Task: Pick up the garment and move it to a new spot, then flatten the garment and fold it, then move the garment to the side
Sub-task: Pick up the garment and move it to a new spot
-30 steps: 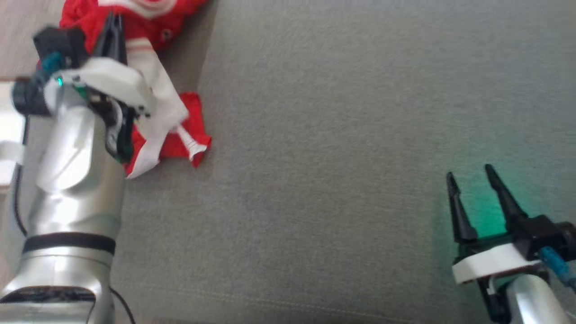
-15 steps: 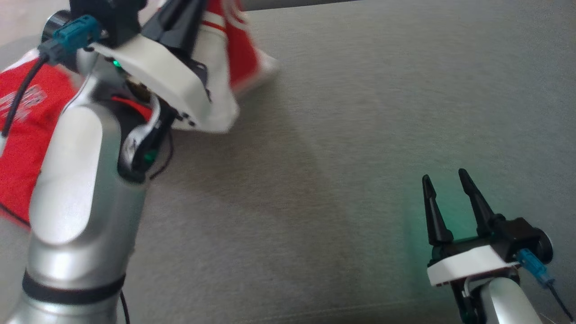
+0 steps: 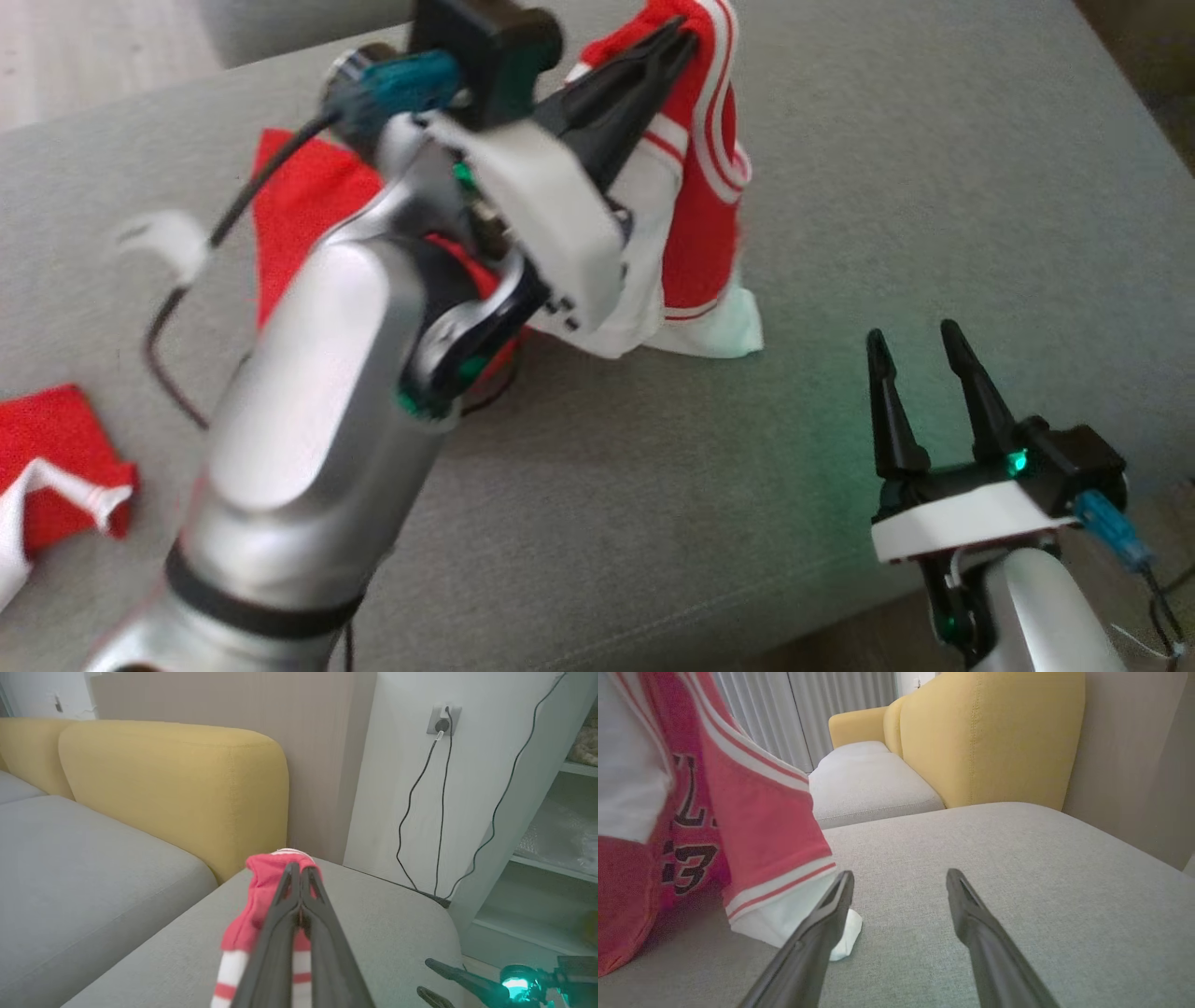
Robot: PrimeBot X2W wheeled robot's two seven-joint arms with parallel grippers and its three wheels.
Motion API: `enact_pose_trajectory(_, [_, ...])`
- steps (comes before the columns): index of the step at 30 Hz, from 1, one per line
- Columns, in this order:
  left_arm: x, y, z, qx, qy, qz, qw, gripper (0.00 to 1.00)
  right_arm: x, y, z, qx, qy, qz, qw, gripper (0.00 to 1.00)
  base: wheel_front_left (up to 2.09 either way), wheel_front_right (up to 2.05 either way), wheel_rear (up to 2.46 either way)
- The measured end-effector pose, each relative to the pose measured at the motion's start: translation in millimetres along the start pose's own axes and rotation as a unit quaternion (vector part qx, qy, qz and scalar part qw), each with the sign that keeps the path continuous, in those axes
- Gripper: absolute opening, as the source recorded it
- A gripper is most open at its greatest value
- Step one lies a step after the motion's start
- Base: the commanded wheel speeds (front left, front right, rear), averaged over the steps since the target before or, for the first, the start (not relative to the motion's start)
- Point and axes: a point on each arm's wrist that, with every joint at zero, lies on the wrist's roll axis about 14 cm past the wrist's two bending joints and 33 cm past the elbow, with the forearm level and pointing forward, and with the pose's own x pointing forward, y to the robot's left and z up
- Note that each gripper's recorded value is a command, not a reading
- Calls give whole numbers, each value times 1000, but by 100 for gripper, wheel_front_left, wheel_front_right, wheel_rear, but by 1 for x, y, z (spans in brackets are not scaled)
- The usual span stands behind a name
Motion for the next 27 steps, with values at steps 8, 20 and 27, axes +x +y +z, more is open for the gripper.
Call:
enact_pose_trajectory(8, [37, -12, -50, -69, 24, -7, 997, 28, -2, -10, 3, 12, -3, -18, 1000, 100, 0, 0, 0])
enact_pose_trajectory(20, [37, -37, -116, -98, 27, 19, 995, 100, -5, -18, 5, 13, -6, -32, 999, 100, 0, 0, 0])
enact_pose_trajectory(27, [5, 8, -103, -69, -22, 123, 990, 100, -8, -17, 5, 2, -8, -28, 1000, 100, 0, 0, 0])
